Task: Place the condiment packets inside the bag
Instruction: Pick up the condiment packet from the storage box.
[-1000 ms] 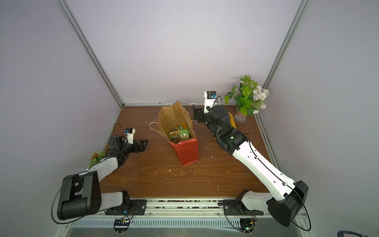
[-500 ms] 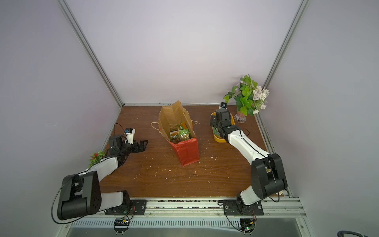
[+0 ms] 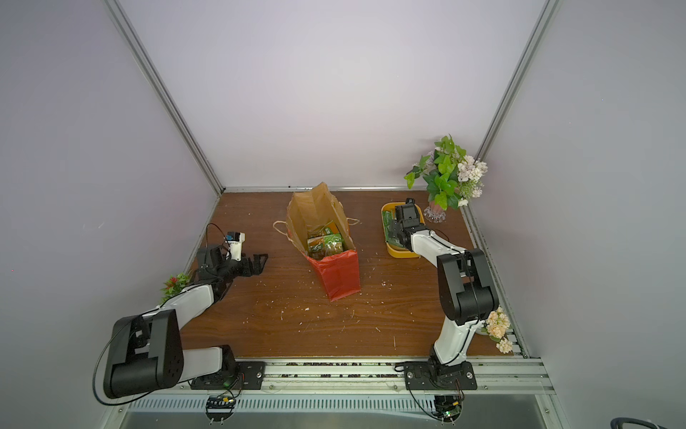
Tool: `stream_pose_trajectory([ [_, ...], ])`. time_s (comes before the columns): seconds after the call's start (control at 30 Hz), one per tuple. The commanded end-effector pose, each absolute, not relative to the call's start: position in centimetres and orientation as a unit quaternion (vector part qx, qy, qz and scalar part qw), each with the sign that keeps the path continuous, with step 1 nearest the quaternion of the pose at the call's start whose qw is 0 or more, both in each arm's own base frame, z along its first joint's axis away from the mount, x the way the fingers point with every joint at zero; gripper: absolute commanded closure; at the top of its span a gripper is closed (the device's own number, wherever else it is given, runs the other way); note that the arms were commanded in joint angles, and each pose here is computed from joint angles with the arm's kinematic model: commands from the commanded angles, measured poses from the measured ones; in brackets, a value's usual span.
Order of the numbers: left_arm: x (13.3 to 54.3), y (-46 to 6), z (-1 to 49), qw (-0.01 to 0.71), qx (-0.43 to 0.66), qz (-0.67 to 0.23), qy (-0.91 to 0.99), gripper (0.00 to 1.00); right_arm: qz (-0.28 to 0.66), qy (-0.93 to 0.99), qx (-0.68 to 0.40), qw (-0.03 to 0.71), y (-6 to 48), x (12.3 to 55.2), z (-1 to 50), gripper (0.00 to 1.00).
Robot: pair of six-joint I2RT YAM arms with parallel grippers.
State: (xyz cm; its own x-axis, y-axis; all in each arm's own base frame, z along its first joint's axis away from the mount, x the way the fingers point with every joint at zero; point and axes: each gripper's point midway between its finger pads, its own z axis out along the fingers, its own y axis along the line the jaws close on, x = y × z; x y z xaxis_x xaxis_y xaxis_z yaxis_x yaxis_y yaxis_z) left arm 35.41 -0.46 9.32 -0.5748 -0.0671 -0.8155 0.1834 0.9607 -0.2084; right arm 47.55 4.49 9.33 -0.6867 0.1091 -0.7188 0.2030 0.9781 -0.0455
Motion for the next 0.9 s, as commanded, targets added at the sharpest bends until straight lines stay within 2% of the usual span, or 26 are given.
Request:
stream_pose_trajectory([
  [0.0, 35.3, -0.4, 9.4, 0.462, 0.038, -0.137, 0.875, 0.01, -0.057, 0.907, 0.081, 0.409, 4.9, 48.9, 10.8, 0.16],
  [0.63, 35.3, -0.4, 9.5, 0.463, 0.039, -0.136, 0.875, 0.01, -0.054, 0.919, 0.073, 0.384, 4.9, 49.6, 8.0, 0.11],
  [0.73, 35.3, -0.4, 9.5, 0.463, 0.039, -0.137, 0.875, 0.01, -0.055, 0.921, 0.084, 0.376, 4.2, 49.6, 7.3, 0.19],
  [0.87, 35.3, -0.4, 9.5, 0.463, 0.039, -0.137, 0.875, 0.01, -0.046, 0.918, 0.106, 0.38, 3.4, 49.5, 7.4, 0.38],
])
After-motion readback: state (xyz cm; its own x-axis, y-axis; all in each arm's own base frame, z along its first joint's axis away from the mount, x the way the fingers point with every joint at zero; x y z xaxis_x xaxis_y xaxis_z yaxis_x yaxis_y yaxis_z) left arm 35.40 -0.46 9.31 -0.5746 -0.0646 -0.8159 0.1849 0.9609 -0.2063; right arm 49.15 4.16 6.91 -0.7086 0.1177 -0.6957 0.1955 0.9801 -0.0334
